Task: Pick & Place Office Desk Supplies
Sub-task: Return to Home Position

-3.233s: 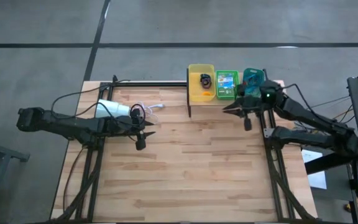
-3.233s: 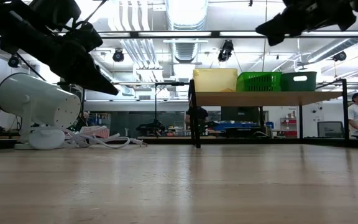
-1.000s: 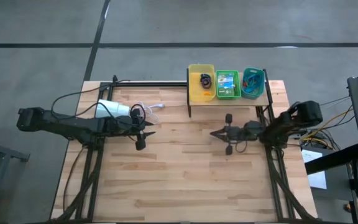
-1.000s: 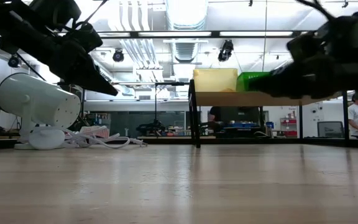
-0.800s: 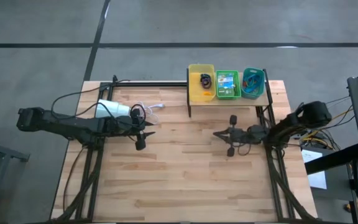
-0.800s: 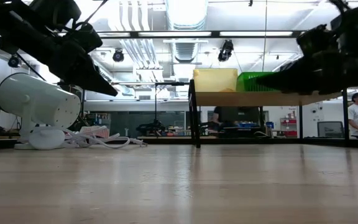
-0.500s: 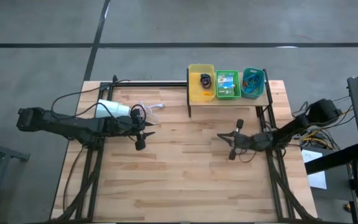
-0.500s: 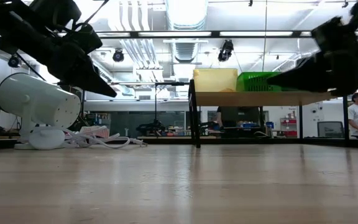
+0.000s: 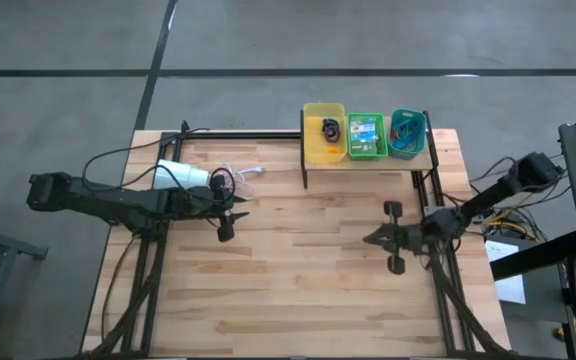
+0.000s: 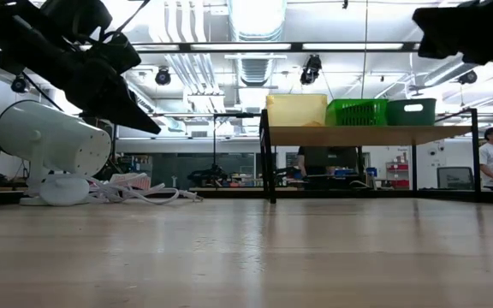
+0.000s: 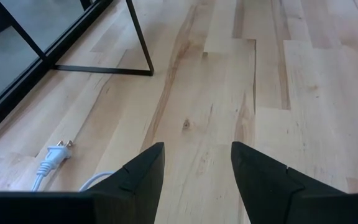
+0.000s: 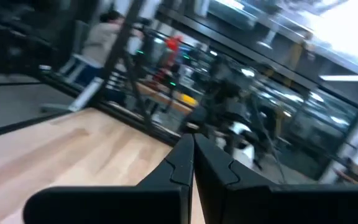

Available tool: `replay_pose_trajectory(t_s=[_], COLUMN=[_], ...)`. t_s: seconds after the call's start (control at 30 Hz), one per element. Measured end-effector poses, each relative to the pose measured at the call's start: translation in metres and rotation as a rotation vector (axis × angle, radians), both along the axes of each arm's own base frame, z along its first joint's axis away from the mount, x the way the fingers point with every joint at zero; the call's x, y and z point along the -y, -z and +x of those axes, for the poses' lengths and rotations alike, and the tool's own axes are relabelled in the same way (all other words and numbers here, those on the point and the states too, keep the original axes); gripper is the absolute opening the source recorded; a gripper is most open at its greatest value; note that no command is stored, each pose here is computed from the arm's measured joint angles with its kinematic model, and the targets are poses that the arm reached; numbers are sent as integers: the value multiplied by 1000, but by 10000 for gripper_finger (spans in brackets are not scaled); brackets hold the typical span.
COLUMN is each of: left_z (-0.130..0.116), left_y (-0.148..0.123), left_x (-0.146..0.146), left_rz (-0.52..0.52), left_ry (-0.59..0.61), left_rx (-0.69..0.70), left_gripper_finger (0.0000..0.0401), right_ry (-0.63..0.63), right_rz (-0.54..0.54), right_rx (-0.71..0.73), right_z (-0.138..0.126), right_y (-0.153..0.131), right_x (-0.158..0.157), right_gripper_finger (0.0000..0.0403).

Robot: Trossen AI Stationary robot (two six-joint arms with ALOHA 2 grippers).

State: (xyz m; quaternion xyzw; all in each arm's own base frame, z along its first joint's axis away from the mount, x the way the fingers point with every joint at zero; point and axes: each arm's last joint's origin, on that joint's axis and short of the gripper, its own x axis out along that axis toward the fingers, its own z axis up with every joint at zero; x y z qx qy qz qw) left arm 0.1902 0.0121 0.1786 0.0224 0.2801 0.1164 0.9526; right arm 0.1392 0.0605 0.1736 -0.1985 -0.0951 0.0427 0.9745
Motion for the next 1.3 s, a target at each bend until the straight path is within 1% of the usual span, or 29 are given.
replay_pose_trajectory(t_s=[0.07,0.2,0.33,0.47,0.6,0.7,0.8,0.97,1.1,1.17,1.23,1.3], left_z=[0,0,0,0,0,0,0,0,0,-2,-7,-10], left_y=[0,0,0,0,0,0,0,0,0,2,8,13], left_x=[0,0,0,0,0,0,0,0,0,1,2,4], left_rz=[0,0,0,0,0,0,0,0,0,1,-44,-87], left_ry=[0,0,0,0,0,0,0,0,0,24,72,85], left_rx=[0,0,0,0,0,0,0,0,-1,-34,-113,-163], left_gripper_finger=[190,190,190,190,190,190,190,190,190,190,190,190], right_ry=[-47,-70,-61,-60,10,-23,-51,36,32,34,33,34], right_rz=[-21,-19,64,69,67,84,98,128,124,121,120,116], right_rx=[3,-16,5,-9,-64,-85,-41,36,35,26,28,24], right_z=[0,0,-6,-14,-21,-26,-32,-41,-46,-47,-48,-47], right_y=[-1,-2,-8,-10,-6,-4,-9,-15,-14,-12,-13,-13], right_x=[4,16,22,24,29,29,30,36,38,38,38,38], right_gripper_finger=[8,8,8,8,8,8,8,8,8,8,8,8])
